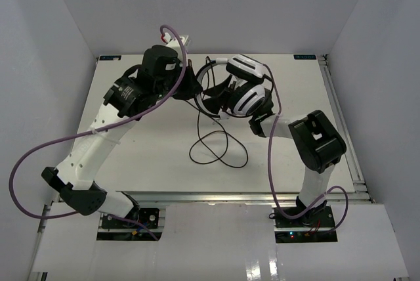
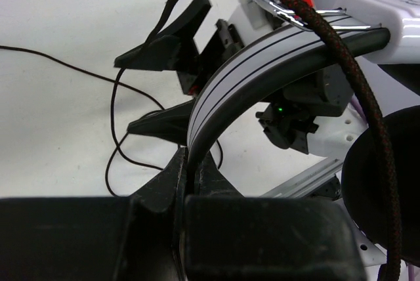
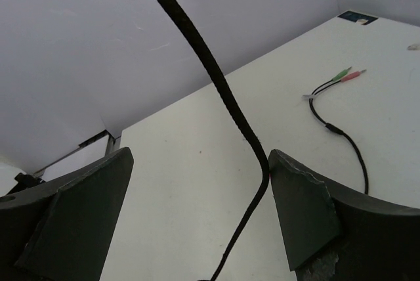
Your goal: Wrap the headphones
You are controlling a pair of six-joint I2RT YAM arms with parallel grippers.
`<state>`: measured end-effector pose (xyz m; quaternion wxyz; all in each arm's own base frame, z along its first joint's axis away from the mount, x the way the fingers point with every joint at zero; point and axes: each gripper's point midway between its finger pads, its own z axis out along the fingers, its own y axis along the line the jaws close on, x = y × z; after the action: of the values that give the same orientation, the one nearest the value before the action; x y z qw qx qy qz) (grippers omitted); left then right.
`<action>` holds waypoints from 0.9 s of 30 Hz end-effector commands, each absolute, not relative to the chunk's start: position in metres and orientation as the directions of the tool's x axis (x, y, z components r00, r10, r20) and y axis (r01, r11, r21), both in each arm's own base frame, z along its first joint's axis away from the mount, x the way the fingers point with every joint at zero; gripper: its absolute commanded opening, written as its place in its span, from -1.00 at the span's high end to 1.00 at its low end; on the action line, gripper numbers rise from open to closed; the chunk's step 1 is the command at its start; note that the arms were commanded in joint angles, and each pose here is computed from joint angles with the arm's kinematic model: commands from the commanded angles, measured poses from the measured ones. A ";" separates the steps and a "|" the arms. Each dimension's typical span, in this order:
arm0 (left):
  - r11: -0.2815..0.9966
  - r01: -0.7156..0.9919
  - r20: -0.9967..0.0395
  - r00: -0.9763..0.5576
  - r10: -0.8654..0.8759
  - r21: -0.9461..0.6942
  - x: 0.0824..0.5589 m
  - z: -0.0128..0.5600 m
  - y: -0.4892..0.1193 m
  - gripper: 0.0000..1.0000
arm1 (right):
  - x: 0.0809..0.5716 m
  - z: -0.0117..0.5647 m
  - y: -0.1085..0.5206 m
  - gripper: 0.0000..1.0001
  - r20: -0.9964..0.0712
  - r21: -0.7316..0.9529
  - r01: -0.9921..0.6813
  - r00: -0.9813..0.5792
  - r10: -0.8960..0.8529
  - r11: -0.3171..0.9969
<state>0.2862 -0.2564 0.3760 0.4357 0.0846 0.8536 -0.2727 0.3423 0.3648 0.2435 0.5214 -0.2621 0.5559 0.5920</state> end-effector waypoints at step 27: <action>0.852 0.307 -0.845 -0.473 -0.249 -0.423 0.302 0.442 -0.239 1.00 | 0.229 0.208 0.400 0.76 -0.884 0.391 -0.909 -0.414 0.217 -0.141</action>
<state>0.2957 -0.2539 0.4019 0.4552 0.0456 0.8462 -0.2731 0.2658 0.4034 0.1468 0.3609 -0.2888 0.6164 0.6376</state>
